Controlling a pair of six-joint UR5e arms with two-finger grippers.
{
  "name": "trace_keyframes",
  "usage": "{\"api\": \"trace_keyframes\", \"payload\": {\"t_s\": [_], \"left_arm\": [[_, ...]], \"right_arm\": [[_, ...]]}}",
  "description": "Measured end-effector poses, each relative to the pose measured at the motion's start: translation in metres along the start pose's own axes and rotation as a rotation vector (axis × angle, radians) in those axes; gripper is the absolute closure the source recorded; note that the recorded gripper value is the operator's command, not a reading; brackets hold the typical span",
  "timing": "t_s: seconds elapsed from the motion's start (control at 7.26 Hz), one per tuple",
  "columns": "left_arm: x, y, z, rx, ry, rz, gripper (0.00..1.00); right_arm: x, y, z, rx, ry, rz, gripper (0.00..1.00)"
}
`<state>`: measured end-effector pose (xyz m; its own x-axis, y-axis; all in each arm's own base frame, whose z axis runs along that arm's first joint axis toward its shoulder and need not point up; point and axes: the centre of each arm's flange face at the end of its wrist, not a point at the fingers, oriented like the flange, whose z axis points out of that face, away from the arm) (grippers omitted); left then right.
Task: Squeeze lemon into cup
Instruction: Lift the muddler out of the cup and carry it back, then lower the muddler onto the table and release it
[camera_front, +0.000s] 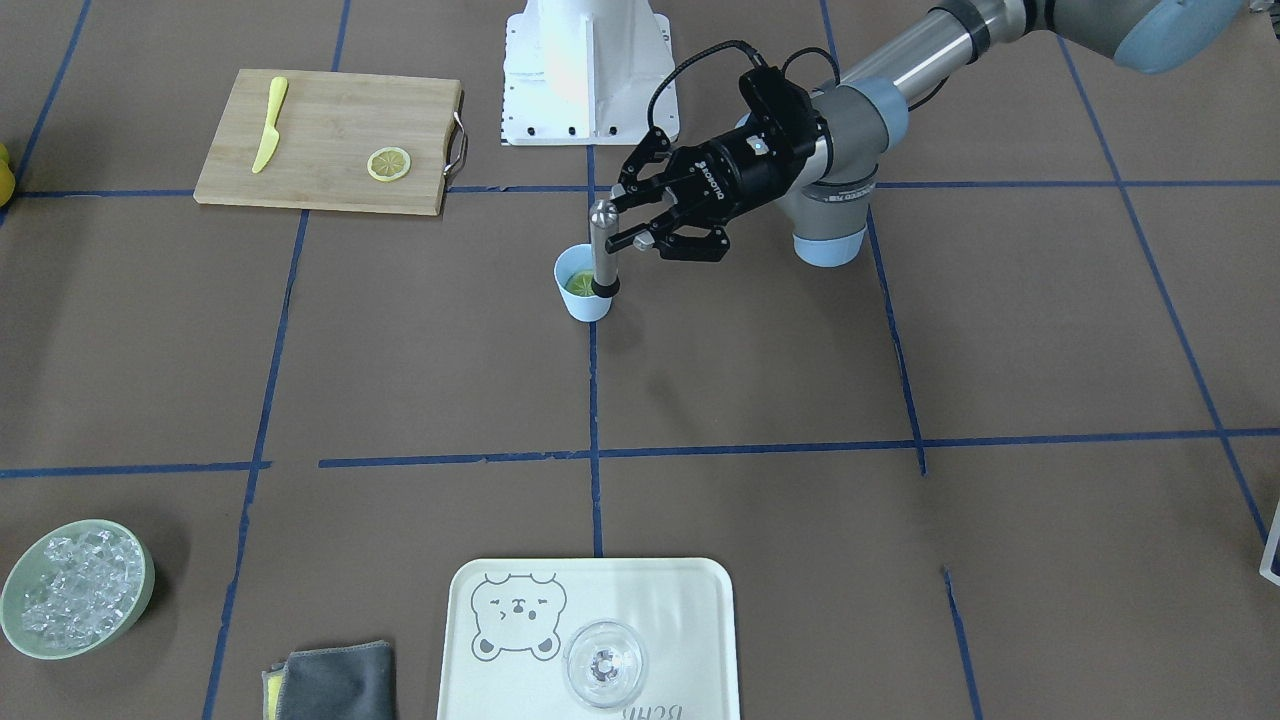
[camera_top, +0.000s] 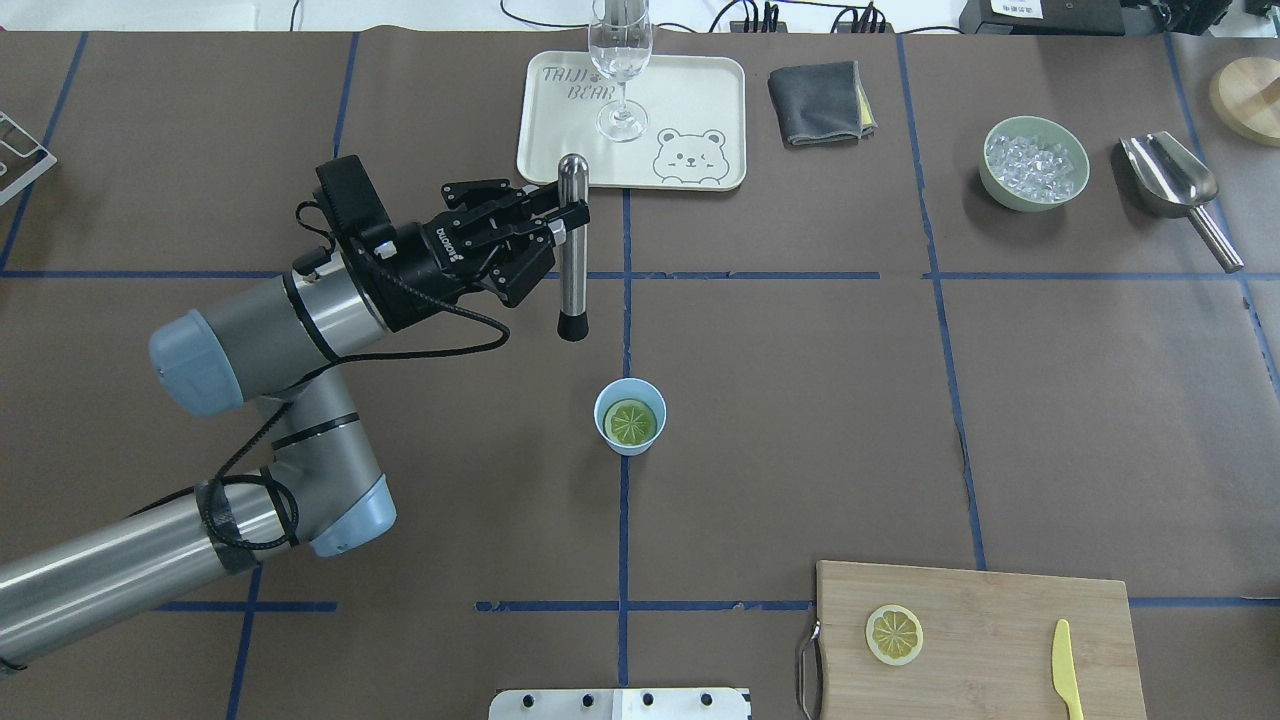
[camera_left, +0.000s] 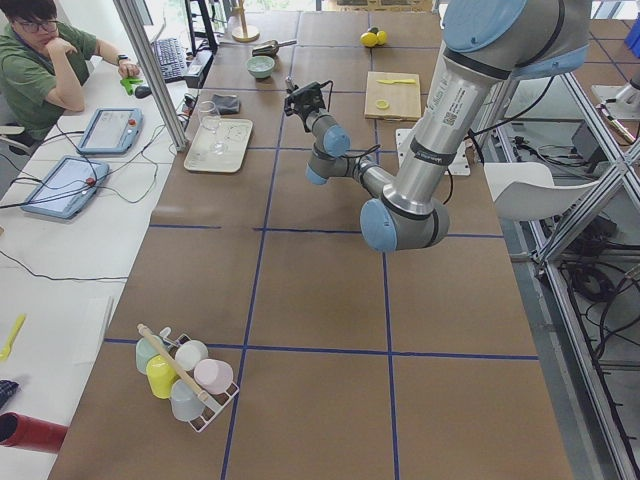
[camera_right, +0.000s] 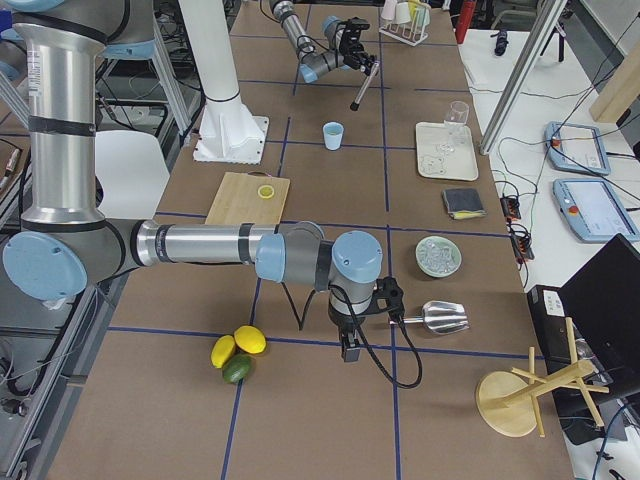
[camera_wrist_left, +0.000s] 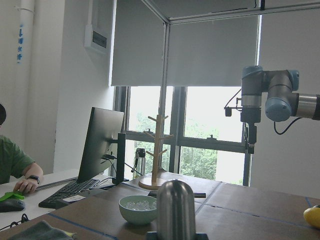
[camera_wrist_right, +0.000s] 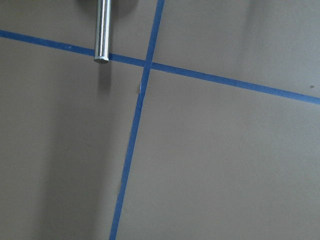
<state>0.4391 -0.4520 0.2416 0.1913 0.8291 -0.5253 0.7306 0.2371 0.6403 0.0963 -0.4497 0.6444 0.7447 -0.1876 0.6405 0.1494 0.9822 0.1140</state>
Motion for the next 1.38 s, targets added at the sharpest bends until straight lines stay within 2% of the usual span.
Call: {"api": "trace_keyframes", "payload": {"t_s": [0.28,0.55,0.69,0.83,1.1,1.38], "left_arm": [[-0.027,0.003,-0.009,-0.153,-0.075,-0.152,1.00],[-0.081,-0.007,-0.045,-0.405,-0.162,-0.220,1.00],[-0.108,-0.024,-0.071,-0.520,-0.243,-0.251,1.00],[-0.127,-0.034,-0.094,-0.610,-0.345,-0.288,1.00],[-0.160,-0.018,-0.148,-0.730,-0.531,-0.348,1.00],[-0.186,0.012,-0.208,-0.784,-0.672,-0.373,1.00]], "right_arm": [[0.000,0.000,0.000,-0.001,0.000,0.000,0.00],[0.001,0.000,0.001,-0.001,0.000,-0.001,0.00],[0.000,0.000,0.000,0.000,0.000,-0.002,0.00],[0.001,-0.001,0.001,0.001,0.001,-0.004,0.00],[0.003,0.000,0.004,-0.001,0.001,-0.002,0.00],[0.004,0.000,0.005,-0.003,-0.001,0.001,0.00]]}}
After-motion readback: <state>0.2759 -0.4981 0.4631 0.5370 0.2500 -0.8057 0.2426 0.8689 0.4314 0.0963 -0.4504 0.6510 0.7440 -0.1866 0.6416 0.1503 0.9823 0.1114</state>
